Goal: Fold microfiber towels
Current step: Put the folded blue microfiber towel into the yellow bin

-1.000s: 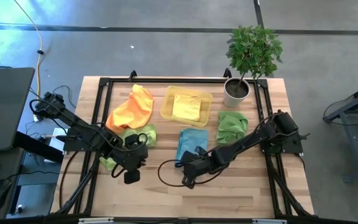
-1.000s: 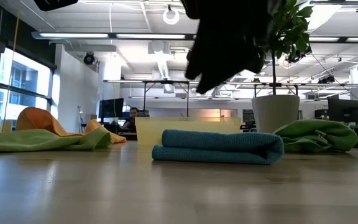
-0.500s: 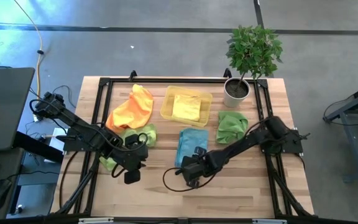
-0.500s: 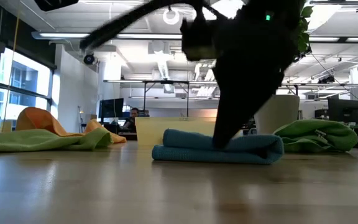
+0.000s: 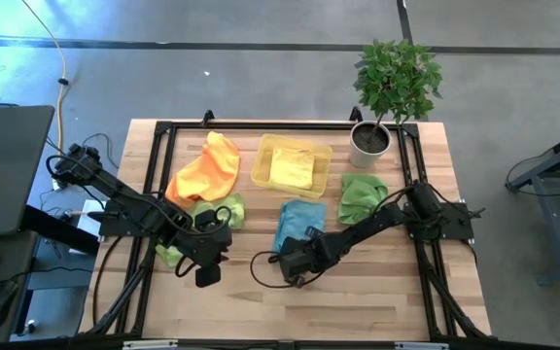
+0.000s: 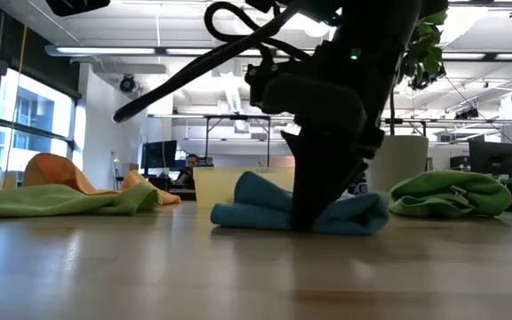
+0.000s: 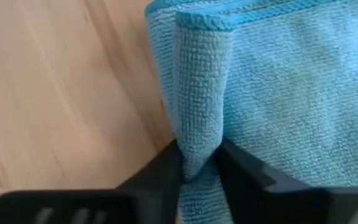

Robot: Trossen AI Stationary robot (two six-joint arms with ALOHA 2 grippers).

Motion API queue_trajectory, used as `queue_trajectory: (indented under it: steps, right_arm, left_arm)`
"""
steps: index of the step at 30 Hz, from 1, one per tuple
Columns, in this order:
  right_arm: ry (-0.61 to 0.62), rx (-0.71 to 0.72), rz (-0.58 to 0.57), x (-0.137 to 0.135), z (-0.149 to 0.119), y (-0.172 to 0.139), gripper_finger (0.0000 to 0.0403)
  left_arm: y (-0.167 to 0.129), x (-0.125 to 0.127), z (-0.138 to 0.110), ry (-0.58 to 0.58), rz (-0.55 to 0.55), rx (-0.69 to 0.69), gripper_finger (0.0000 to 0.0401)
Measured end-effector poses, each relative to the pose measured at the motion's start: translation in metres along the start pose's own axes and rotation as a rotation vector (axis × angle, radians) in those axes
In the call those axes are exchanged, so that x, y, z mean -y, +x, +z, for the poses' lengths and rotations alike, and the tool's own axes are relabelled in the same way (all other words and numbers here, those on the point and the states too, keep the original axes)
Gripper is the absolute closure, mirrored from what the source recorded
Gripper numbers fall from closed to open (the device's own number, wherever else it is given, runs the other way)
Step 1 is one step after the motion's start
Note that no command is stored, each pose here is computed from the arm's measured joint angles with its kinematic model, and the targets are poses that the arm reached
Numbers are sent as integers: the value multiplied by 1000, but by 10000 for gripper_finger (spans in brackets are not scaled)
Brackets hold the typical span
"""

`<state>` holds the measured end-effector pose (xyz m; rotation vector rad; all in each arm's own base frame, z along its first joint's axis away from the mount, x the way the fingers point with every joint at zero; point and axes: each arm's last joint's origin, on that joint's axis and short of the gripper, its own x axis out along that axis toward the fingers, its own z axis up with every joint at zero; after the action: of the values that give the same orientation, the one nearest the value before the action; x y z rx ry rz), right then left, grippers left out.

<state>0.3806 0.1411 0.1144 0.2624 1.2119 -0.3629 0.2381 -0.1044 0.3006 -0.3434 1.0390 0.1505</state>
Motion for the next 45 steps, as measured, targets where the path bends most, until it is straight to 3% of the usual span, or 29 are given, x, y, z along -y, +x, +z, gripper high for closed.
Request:
queue_trajectory:
  steps: [5, 10, 14, 17, 23, 30, 36, 39, 45]
  right_arm:
    - [67, 0, -18, 0, -2, 1, 393]
    - [120, -9, 41, 1, 6, -18, 388]
    - [257, -41, 124, 9, 16, -47, 399]
    - [366, -14, 168, 22, 27, -79, 397]
    - [473, 103, 174, 61, 43, -136, 400]
    - [671, 125, -95, 131, 35, -181, 400]
    - [864, 218, -178, 175, 24, -222, 400]
    - [972, 276, -262, 193, 24, -226, 400]
    - [1032, 229, -406, 214, 28, -214, 400]
  left_arm:
    - [0, 1, -1, 0, -22, -20, 311]
    - [0, 2, -2, 3, -59, -54, 311]
    - [0, 2, -2, 10, -74, -66, 311]
    - [0, 2, -2, 11, -82, -74, 311]
    - [0, 1, -3, 12, -74, -87, 311]
    - [0, 1, -3, 11, -69, -82, 311]
    - [1, -4, 1, -8, -52, -68, 311]
    - [1, -5, 3, 4, -37, -55, 311]
    - [3, -15, 10, -35, -18, -49, 311]
